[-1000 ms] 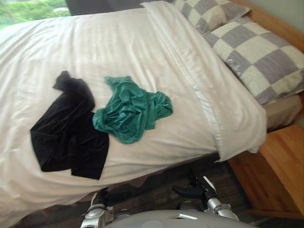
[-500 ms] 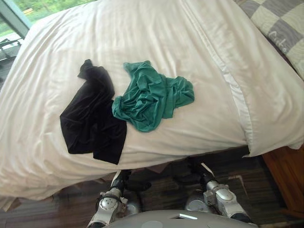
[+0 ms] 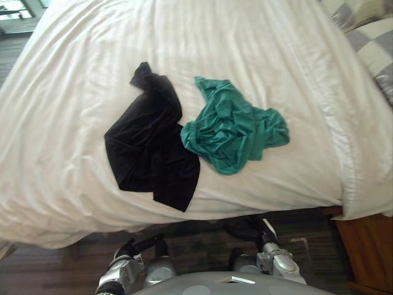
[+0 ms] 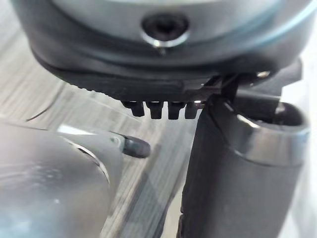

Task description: Tidy up the quilt and then pick up the clothes from the bed and put them into the laundry hamper

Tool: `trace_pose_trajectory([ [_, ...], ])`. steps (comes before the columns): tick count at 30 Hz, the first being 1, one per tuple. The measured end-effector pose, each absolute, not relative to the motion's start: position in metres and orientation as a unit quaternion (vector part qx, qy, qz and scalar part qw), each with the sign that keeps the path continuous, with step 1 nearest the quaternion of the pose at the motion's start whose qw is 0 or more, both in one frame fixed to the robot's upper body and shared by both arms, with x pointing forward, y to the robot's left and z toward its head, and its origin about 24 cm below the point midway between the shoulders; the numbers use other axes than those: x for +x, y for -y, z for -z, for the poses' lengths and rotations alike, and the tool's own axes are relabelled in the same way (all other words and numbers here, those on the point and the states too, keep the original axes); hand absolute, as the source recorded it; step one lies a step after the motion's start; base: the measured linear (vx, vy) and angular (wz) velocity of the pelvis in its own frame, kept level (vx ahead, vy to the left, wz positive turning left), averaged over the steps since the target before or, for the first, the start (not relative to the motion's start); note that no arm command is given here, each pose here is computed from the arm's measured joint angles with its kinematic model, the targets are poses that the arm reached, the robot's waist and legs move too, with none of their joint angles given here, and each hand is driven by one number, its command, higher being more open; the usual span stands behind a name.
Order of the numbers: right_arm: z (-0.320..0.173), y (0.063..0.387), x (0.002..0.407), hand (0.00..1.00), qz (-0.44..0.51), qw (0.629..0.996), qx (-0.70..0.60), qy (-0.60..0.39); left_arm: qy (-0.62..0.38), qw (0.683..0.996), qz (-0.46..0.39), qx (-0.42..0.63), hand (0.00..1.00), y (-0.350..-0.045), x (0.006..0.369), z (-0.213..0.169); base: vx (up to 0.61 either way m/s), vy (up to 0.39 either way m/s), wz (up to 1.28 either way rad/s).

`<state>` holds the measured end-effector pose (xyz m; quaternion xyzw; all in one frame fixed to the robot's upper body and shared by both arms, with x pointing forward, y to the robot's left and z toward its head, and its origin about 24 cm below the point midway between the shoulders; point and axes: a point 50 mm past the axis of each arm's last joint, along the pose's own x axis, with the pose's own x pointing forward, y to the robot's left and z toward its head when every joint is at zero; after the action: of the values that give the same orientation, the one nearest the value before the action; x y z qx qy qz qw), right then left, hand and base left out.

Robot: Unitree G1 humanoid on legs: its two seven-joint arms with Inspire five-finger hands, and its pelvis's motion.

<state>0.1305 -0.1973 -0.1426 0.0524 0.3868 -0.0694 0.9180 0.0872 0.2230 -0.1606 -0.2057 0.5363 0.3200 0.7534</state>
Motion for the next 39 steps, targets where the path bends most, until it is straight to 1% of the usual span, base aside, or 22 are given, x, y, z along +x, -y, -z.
trace_pose_trajectory([
  [3, 0.151, 0.222, 0.103, 1.0, 0.243, 0.869, 0.166, -0.398, -0.484, 0.622, -0.492, -0.369, 1.0, -0.233, 0.046, 0.166, 0.01, -0.026, 0.22],
  [5, 0.153, 0.244, 0.071, 1.0, 0.358, 0.823, 0.215, -0.385, -0.424, 0.53, -0.599, -0.425, 1.0, -0.246, 0.013, 0.165, 0.02, 0.015, -0.11],
  [7, 0.153, 0.258, 0.045, 1.0, 0.424, 0.791, 0.231, -0.376, -0.358, 0.461, -0.677, -0.448, 1.0, -0.264, -0.011, 0.159, 0.01, 0.011, -0.03],
  [8, 0.15, 0.272, 0.022, 1.0, 0.486, 0.76, 0.237, -0.362, -0.274, 0.402, -0.743, -0.459, 1.0, -0.289, -0.031, 0.148, 0.0, 0.0, 0.0],
  [10, 0.143, 0.291, 0.0, 1.0, 0.543, 0.729, 0.233, -0.344, -0.188, 0.372, -0.786, -0.457, 1.0, -0.318, -0.046, 0.132, 0.0, 0.0, 0.0],
  [11, 0.132, 0.316, -0.017, 1.0, 0.597, 0.706, 0.223, -0.308, -0.106, 0.373, -0.807, -0.446, 1.0, -0.353, -0.052, 0.109, 0.0, 0.01, 0.03],
  [12, 0.126, 0.326, -0.023, 1.0, 0.615, 0.7, 0.214, -0.292, -0.071, 0.376, -0.812, -0.441, 1.0, -0.367, -0.053, 0.099, 0.0, 0.012, 0.04],
  [15, 0.076, 0.393, -0.024, 1.0, 0.67, 0.707, 0.148, -0.171, 0.117, 0.398, -0.822, -0.391, 1.0, -0.451, -0.051, 0.016, 0.0, 0.002, 0.01],
  [16, 0.064, 0.405, -0.021, 1.0, 0.672, 0.714, 0.131, -0.147, 0.142, 0.406, -0.821, -0.376, 1.0, -0.465, -0.048, -0.003, 0.0, 0.0, 0.0],
  [17, 0.031, 0.434, -0.008, 1.0, 0.666, 0.735, 0.09, -0.089, 0.194, 0.434, -0.817, -0.326, 1.0, -0.492, -0.043, -0.049, 0.0, 0.0, 0.0],
  [18, 0.024, 0.44, -0.004, 1.0, 0.663, 0.74, 0.082, -0.077, 0.207, 0.441, -0.814, -0.315, 1.0, -0.497, -0.04, -0.059, 0.0, 0.0, 0.0],
  [19, -0.006, 0.458, 0.013, 1.0, 0.646, 0.761, 0.051, -0.029, 0.256, 0.472, -0.799, -0.272, 1.0, -0.511, -0.03, -0.098, 0.0, 0.0, 0.0],
  [20, -0.037, 0.47, 0.033, 1.0, 0.615, 0.788, 0.015, 0.019, 0.292, 0.509, -0.778, -0.225, 1.0, -0.519, -0.013, -0.136, 0.0, 0.0, 0.0],
  [21, -0.054, 0.474, 0.045, 1.0, 0.595, 0.802, -0.006, 0.042, 0.304, 0.53, -0.767, -0.195, 1.0, -0.521, -0.004, -0.153, -0.01, 0.006, -0.03],
  [23, -0.119, 0.47, 0.096, 1.0, 0.494, 0.856, -0.089, 0.126, 0.339, 0.611, -0.706, -0.118, 1.0, -0.516, 0.04, -0.199, -0.04, 0.022, -0.07],
  [26, -0.158, 0.445, 0.151, 1.0, 0.366, 0.904, -0.136, 0.175, 0.381, 0.661, -0.647, -0.014, 1.0, -0.493, 0.092, -0.243, -0.06, 0.02, -0.07],
  [28, -0.159, 0.435, 0.168, 1.0, 0.329, 0.917, -0.137, 0.18, 0.385, 0.675, -0.629, 0.0, 1.0, -0.489, 0.106, -0.253, -0.02, 0.002, -0.32],
  [29, -0.151, 0.412, 0.195, 1.0, 0.26, 0.94, -0.135, 0.174, 0.371, 0.715, -0.592, 0.023, 1.0, -0.482, 0.131, -0.259, -0.02, 0.005, -0.46],
  [31, -0.139, 0.393, 0.205, 1.0, 0.224, 0.951, -0.138, 0.164, 0.332, 0.753, -0.564, 0.066, 1.0, -0.477, 0.149, -0.254, 0.0, 0.014, -0.46],
  [32, -0.124, 0.375, 0.212, 1.0, 0.195, 0.96, -0.132, 0.154, 0.297, 0.785, -0.532, 0.11, 1.0, -0.469, 0.165, -0.244, 0.02, 0.024, -0.42],
  [36, -0.098, 0.341, 0.222, 1.0, 0.138, 0.975, -0.121, 0.126, 0.195, 0.842, -0.461, 0.2, 1.0, -0.441, 0.205, -0.2, 0.01, 0.023, -0.36],
  [39, -0.115, 0.325, 0.221, 1.0, 0.101, 0.972, -0.139, 0.161, 0.133, 0.882, -0.387, 0.233, 1.0, -0.404, 0.234, -0.162, -0.03, 0.021, -0.31],
])
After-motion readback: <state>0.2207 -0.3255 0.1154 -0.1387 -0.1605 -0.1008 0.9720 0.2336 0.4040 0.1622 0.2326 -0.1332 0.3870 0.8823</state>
